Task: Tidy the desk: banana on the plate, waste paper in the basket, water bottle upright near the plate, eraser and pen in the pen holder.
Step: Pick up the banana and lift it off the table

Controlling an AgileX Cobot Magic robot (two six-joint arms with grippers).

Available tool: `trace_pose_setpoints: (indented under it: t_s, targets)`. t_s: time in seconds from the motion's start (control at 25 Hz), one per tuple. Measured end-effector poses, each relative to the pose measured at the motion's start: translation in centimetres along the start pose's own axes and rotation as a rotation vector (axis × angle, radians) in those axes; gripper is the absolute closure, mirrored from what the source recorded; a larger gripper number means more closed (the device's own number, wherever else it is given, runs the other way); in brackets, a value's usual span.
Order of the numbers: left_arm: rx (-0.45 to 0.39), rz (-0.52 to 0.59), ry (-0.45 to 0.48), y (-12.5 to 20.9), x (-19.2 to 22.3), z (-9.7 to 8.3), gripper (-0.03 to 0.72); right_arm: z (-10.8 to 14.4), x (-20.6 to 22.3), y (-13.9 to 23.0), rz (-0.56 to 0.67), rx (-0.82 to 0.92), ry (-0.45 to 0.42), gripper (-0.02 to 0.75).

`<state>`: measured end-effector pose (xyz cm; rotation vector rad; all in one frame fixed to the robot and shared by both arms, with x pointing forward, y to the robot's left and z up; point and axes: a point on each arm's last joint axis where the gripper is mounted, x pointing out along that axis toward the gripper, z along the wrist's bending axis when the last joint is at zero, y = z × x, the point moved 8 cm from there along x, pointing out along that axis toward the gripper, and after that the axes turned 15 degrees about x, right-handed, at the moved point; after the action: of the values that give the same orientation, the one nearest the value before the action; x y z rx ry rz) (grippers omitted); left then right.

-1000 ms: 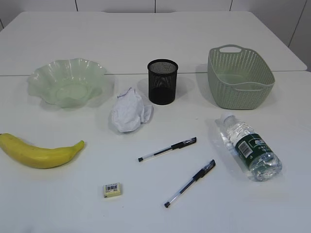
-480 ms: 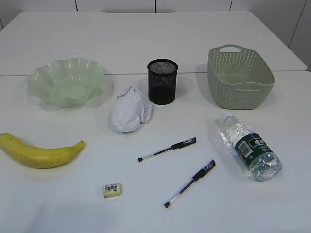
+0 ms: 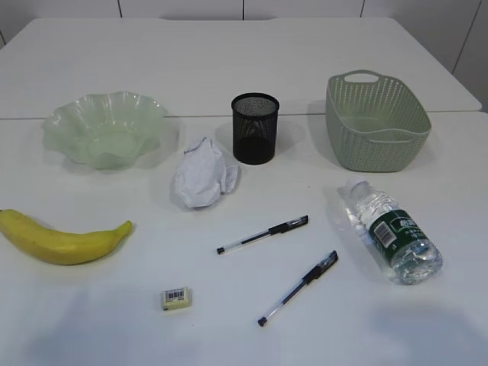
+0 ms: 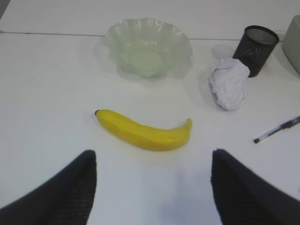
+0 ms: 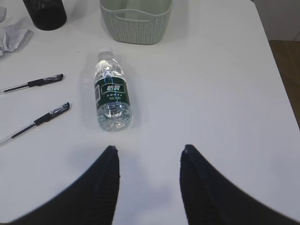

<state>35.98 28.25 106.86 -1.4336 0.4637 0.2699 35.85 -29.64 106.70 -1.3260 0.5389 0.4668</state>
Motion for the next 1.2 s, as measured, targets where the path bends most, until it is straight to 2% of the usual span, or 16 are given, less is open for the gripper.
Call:
trace_pose_setpoints:
  t_s: [0.44, 0.64, 0.8, 0.96, 1.2]
  targets:
    - [-0.017, 0.113, 0.017, -4.1, 3.2, 1.3, 0.145, 2.3, 2.2, -4.2, 0.141, 0.021, -0.054, 0.411]
    - [-0.018, 0.186, 0.035, -5.2, 4.9, 1.7, 0.145, 2.8, 3.7, -4.8, 0.224, 0.031, -0.06, 0.351]
    - [-0.004, 0.239, 0.05, -6.0, 6.3, 2.0, 0.145, 3.1, 4.5, -5.6, 0.257, 0.022, -0.065, 0.336]
    - [0.004, 0.296, 0.066, -6.5, 8.2, 2.4, 0.145, 3.3, 5.5, -6.0, 0.289, 0.02, -0.064, 0.331]
    - [-0.014, 0.429, 0.095, -5.3, 11.9, 2.8, 0.145, 3.4, 7.3, -5.8, 0.356, 0.026, -0.058, 0.33]
